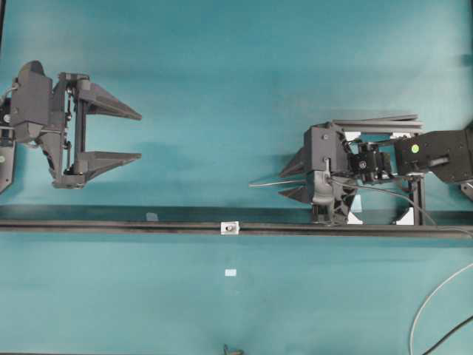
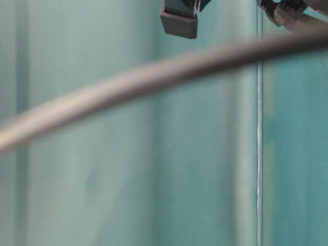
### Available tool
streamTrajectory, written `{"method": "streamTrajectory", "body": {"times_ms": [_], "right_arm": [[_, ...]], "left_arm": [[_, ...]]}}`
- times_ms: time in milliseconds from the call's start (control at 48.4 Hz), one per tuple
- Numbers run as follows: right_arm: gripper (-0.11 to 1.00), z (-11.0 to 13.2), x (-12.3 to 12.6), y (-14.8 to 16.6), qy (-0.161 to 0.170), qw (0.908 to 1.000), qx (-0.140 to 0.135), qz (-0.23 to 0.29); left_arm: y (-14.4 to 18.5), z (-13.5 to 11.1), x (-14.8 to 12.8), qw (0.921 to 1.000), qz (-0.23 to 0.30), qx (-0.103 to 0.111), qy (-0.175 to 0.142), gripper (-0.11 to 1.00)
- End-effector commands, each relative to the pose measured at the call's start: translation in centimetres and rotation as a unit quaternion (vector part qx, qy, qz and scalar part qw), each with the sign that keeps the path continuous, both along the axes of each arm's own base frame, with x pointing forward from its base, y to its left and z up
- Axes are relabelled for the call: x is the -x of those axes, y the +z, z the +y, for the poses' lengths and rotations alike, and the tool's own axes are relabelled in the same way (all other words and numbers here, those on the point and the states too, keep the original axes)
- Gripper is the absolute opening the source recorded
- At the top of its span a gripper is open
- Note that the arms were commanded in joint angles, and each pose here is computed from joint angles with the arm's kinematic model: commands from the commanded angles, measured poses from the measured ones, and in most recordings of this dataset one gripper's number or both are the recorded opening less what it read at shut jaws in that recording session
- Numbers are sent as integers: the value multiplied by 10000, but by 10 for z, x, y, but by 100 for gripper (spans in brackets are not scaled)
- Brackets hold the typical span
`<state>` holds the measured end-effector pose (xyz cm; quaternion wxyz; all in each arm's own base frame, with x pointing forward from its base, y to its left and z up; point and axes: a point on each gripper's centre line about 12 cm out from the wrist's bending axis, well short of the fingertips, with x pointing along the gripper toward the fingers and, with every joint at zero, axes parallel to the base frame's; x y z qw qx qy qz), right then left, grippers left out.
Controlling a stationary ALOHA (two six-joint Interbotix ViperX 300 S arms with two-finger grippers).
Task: Insert the wire through the hole in the metal fitting marked with a red label.
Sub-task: 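Lower the right gripper and close it on the grey wire end, then lift the wire with the right gripper and pull it leftward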
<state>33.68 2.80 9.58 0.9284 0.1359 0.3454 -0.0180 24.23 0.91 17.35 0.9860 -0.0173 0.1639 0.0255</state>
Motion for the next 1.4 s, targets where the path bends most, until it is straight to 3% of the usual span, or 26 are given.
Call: {"method": "streamTrajectory", "body": {"times_ms": [0,558,620,764,847,1384], "right_arm": [[47,-1,-2,5,-32,10000,-23,-83],[43,-2,-7,4,-50,9997,-32,-251],[37,-1,-8,4,-38,9997,-27,-259],[7,-3,-8,5,-13,9996,20,-286],[-1,-3,-7,5,-7,9995,23,-317],[-1,-7,-3,30,18,9975,114,-692]], "left_arm": [[7,1,-4,9999,-122,-10,11,56],[5,1,-3,9999,-101,20,28,56],[5,1,-3,9999,-101,13,26,56],[5,1,-2,10000,-93,13,26,55],[5,1,-3,9999,-101,13,26,56],[7,2,-3,9999,-123,4,31,56]]}}
